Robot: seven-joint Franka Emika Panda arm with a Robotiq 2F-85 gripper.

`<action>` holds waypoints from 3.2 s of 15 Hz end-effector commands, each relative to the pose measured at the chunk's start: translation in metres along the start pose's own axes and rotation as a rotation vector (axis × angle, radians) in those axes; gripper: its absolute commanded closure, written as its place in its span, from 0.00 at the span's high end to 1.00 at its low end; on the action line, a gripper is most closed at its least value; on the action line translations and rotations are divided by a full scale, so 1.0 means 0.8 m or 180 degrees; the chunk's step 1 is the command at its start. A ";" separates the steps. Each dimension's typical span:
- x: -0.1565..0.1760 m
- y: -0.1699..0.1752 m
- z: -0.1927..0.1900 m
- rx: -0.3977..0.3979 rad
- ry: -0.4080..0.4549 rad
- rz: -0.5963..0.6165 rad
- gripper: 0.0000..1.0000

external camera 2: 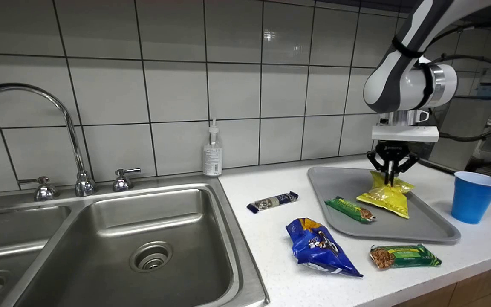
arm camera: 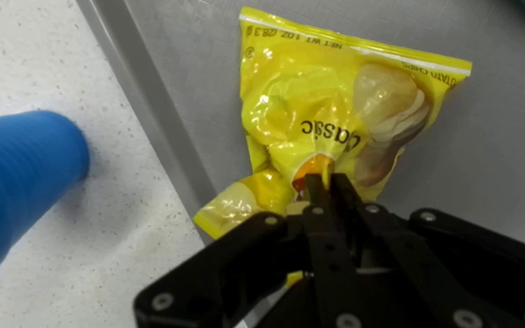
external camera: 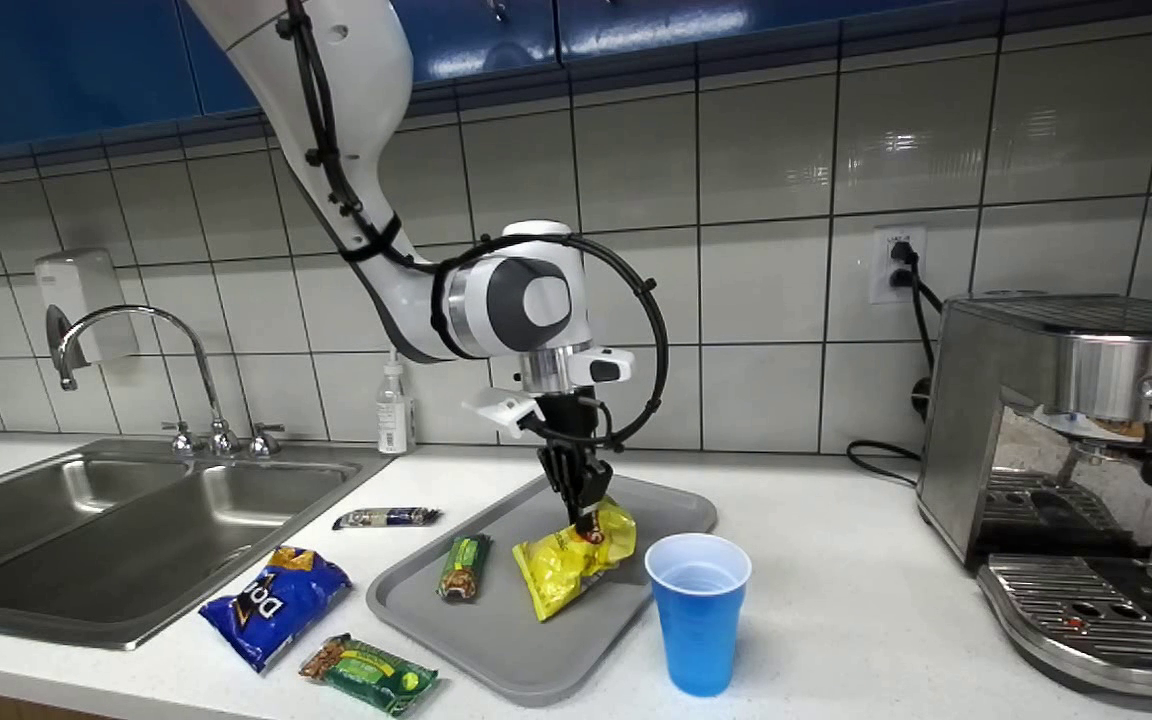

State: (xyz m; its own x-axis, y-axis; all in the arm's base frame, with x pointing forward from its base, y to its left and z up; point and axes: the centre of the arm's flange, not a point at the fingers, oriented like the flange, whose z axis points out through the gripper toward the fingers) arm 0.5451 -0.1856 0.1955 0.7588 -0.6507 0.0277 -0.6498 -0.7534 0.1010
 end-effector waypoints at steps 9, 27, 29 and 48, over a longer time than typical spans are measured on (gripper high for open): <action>0.034 0.044 -0.019 0.0106 -0.0011 0.0368 0.00; 0.143 0.123 -0.042 0.0219 0.0167 0.1527 0.00; 0.152 0.130 -0.038 0.0183 0.0188 0.1658 0.00; 0.154 0.143 -0.019 0.0025 0.0274 0.1794 0.85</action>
State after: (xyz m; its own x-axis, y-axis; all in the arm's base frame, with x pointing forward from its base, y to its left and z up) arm 0.5612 -0.3588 0.2150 0.2621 -0.9515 0.1613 -0.9650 -0.2601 0.0342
